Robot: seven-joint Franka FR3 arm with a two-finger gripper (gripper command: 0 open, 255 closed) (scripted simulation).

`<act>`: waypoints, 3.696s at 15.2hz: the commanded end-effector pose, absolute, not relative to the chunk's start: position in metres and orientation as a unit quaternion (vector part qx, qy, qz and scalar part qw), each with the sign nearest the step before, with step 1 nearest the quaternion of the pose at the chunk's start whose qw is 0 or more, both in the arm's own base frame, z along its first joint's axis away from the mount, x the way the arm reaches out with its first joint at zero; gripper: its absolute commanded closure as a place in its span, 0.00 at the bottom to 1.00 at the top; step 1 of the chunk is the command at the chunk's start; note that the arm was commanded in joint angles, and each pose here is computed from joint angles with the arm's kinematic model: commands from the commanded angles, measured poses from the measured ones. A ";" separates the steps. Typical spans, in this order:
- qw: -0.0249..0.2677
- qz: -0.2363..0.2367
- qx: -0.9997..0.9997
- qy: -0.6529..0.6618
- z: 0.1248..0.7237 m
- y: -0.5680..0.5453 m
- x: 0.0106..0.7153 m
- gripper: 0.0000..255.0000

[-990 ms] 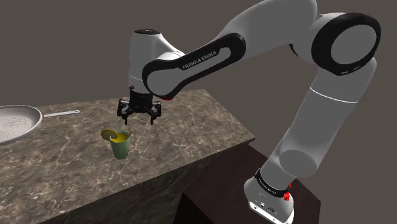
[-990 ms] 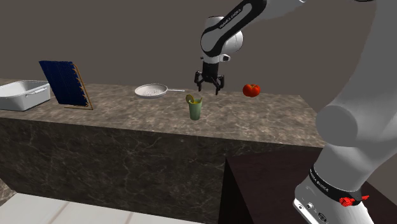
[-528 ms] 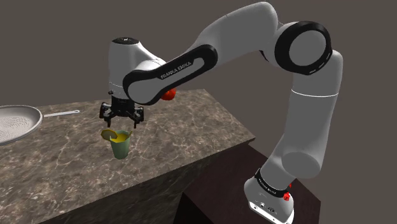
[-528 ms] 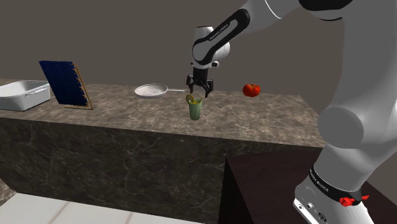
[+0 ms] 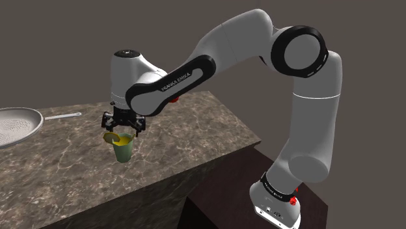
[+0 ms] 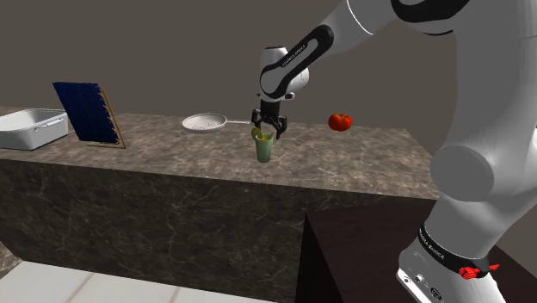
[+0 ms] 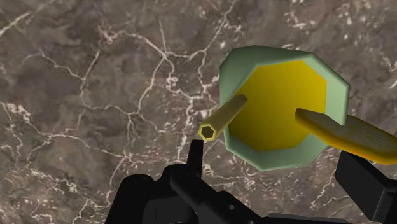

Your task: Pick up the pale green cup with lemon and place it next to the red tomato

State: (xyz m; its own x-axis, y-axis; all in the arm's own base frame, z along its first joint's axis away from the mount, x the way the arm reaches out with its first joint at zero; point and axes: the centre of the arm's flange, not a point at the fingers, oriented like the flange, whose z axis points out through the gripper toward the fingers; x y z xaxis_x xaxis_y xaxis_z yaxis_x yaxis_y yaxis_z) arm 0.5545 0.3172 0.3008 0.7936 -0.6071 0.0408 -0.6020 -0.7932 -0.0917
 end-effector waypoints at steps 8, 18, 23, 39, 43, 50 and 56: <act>0.037 -0.034 -0.946 0.319 0.300 0.317 0.555 1.00; 0.037 -0.034 -0.946 0.319 0.310 0.317 0.555 1.00; 0.037 -0.034 -0.946 0.319 0.337 0.317 0.555 1.00; 0.037 -0.034 -0.946 0.319 0.421 0.317 0.555 1.00; 0.037 -0.034 -0.946 0.319 0.442 0.317 0.555 1.00; 0.037 -0.034 -0.946 0.319 0.479 0.317 0.555 1.00; 0.037 -0.034 -0.946 0.319 0.511 0.317 0.555 1.00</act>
